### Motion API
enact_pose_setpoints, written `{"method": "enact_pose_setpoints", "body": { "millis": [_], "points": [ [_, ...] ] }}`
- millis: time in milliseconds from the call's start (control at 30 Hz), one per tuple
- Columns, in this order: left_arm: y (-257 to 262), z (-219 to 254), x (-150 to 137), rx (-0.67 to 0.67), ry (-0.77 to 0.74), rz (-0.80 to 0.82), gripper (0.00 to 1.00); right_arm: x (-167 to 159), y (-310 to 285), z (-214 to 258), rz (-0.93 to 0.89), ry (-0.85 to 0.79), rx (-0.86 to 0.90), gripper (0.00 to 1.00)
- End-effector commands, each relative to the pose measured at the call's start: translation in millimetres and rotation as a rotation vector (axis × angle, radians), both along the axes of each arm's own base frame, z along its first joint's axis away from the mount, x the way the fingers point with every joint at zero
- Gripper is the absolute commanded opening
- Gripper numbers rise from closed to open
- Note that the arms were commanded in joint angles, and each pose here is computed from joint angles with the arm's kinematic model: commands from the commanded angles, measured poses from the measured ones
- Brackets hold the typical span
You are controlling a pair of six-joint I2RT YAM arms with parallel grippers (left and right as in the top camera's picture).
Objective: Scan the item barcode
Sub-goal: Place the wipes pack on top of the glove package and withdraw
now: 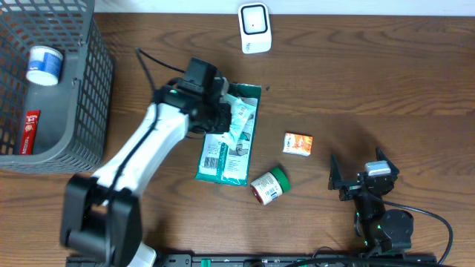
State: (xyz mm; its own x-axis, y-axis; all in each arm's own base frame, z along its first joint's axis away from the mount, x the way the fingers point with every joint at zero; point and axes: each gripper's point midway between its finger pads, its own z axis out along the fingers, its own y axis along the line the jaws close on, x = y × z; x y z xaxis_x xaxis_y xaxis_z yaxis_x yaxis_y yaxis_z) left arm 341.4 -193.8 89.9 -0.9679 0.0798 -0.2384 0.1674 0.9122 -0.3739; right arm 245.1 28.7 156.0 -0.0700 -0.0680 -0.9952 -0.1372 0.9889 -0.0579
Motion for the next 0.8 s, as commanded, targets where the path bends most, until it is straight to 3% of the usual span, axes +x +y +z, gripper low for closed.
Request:
{"method": "enact_pose_setpoints", "body": {
  "millis": [0, 133, 233, 300, 500, 633, 767],
  "points": [
    [-10.2, -32.3, 3.6, 0.016, 0.039, 0.001, 0.07, 0.0, -2.2, -0.4, -0.010, 0.001, 0.005, 0.99],
    [-20.6, -52.7, 8.1, -0.008, 0.067, 0.010, 0.08, 0.0, -2.2, -0.4, -0.010, 0.001, 0.005, 0.99],
    [-19.6, -56.4, 4.4, -0.003, 0.089, 0.010, 0.56, 0.0, -2.2, -0.4, -0.010, 0.001, 0.005, 0.99],
    [-21.9, -50.3, 3.0, -0.021, 0.089, 0.004, 0.68, 0.0, -2.2, -0.4, -0.010, 0.001, 0.005, 0.99],
    [-29.3, 0.7, 12.3, -0.083, -0.020, -0.010, 0.78, 0.0, -2.2, -0.4, -0.010, 0.001, 0.005, 0.99],
    [-23.9, 70.7, 21.8, -0.118, -0.180, -0.006, 0.79, 0.0, -2.2, -0.5, -0.010, 0.001, 0.005, 0.99],
    [22.5, 146.7, 31.0, -0.008, -0.286, 0.093, 0.78, 0.0, -2.2, -0.4, -0.010, 0.001, 0.005, 0.99]
  ]
}}
